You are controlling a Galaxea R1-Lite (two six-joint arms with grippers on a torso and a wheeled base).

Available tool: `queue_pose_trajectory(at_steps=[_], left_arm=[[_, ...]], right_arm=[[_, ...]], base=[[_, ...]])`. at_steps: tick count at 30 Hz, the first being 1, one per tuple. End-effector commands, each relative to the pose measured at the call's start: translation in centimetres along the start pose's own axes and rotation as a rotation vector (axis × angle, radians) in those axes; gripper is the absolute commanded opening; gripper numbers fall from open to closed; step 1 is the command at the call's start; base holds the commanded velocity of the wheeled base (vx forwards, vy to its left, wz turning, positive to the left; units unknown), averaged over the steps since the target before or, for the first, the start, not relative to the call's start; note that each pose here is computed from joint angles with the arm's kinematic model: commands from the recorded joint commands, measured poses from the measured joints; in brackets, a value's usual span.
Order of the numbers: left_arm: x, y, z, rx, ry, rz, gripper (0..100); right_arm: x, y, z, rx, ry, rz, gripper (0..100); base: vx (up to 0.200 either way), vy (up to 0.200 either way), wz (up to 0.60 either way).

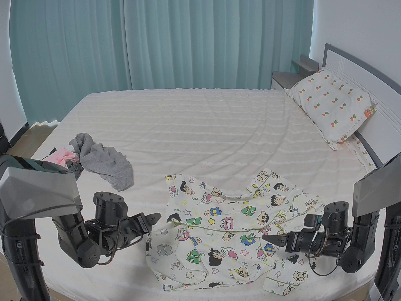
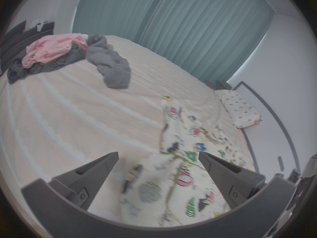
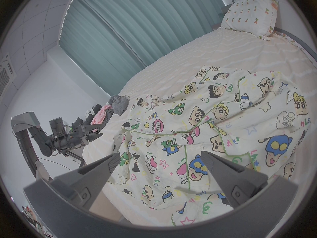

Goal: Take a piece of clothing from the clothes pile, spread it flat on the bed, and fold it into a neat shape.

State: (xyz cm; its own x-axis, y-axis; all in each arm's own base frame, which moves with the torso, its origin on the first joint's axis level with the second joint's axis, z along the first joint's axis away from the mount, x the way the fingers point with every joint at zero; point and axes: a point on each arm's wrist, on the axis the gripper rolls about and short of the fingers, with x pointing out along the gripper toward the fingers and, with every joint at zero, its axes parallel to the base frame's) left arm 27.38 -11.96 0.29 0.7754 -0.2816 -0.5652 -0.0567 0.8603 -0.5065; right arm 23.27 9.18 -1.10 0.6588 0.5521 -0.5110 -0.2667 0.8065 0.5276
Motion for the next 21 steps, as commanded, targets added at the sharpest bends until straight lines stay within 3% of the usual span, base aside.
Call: queue_pose_trajectory(at_steps=[1, 7, 13, 16, 21], left_arm=[[0.5, -4.7, -3.4, 0.027, 0.098, -0.14, 100], [4.1, -4.8, -6.2, 0.123, 0.126, -0.115, 100], [5.0, -3.7, -7.3, 0.291, 0.155, -0.089, 100], [5.6, -2.9, -8.1, 0.418, 0.186, -0.081, 100], [5.6, -2.8, -8.3, 0.477, 0.192, -0.082, 100]], right_arm=[[-0.1, 0.2, 0.1, -0.007, -0.009, 0.009, 100], [-0.1, 0.3, 0.0, -0.01, -0.005, 0.011, 100], [-0.1, 0.3, -0.1, -0.009, -0.003, 0.011, 100], [-0.1, 0.4, -0.1, -0.01, -0.003, 0.012, 100], [-0.1, 0.3, -0.1, -0.009, -0.003, 0.011, 100]], base=[[0.0, 0.0, 0.0], [0.0, 0.0, 0.0], [0.0, 0.0, 0.0], [0.0, 0.0, 0.0], [0.0, 0.0, 0.0]])
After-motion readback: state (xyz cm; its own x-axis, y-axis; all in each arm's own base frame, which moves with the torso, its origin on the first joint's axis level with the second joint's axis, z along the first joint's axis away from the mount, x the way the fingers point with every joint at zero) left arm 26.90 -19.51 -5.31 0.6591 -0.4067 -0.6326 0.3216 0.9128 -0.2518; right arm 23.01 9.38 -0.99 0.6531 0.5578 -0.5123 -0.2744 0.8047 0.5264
